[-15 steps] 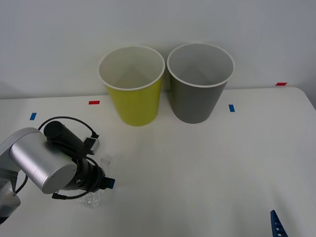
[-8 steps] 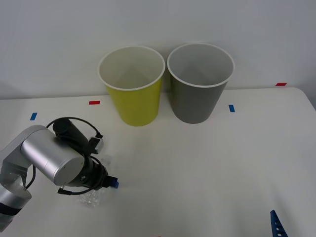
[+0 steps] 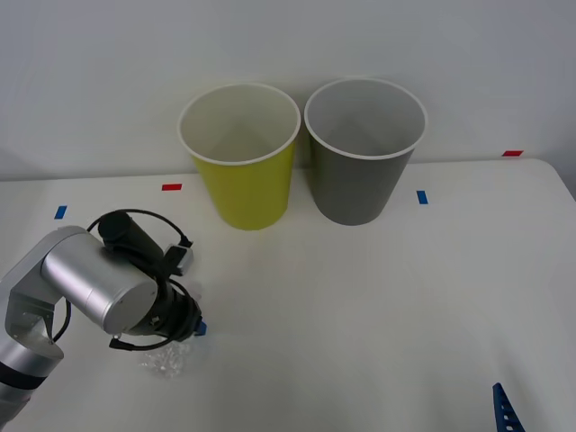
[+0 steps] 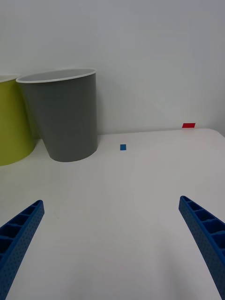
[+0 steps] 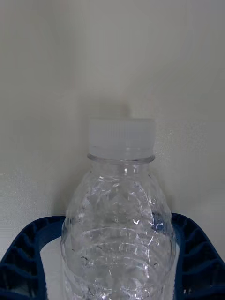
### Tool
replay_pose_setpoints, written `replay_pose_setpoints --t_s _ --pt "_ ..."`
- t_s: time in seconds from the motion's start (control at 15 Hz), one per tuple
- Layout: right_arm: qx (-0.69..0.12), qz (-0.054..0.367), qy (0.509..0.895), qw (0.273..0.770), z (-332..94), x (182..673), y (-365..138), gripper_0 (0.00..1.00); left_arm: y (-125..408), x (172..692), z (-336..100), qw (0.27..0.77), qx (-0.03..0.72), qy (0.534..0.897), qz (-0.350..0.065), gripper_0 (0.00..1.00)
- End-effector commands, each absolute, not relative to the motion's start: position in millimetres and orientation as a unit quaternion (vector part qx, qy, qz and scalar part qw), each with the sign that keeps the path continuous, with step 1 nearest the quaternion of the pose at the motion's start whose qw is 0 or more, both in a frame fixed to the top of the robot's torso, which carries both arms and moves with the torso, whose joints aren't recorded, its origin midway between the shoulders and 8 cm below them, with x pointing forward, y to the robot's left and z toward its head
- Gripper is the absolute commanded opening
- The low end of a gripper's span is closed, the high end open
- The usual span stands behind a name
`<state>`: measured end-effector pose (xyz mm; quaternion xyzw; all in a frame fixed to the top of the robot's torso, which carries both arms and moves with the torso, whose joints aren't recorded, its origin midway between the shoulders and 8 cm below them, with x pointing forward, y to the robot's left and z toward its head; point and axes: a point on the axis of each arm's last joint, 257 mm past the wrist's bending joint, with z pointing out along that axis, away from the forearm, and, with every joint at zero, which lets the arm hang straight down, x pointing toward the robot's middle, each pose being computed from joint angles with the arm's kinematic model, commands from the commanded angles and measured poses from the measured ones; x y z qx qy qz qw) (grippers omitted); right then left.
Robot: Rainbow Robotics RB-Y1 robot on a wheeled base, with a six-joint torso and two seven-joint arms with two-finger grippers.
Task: Put cans in the gray bin and PET bottles in the light green bin.
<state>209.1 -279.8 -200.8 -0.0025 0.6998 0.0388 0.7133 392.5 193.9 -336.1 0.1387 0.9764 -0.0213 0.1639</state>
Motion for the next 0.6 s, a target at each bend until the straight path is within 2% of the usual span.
replay_pose_setpoints --t_s 0.07,0.4,0.6 --pt "-0.003 0.039 0.700 0.713 -201 209 -280 1.00 191 393 -332 0.169 0.143 0.975 -0.024 0.00" --pt "-0.003 0.039 0.700 0.713 -201 209 -280 1.00 188 392 -331 0.169 0.145 0.974 -0.029 0.00" --pt "-0.003 0.039 0.700 0.713 -201 209 -280 1.00 183 395 -315 0.196 0.156 0.968 -0.034 0.00"
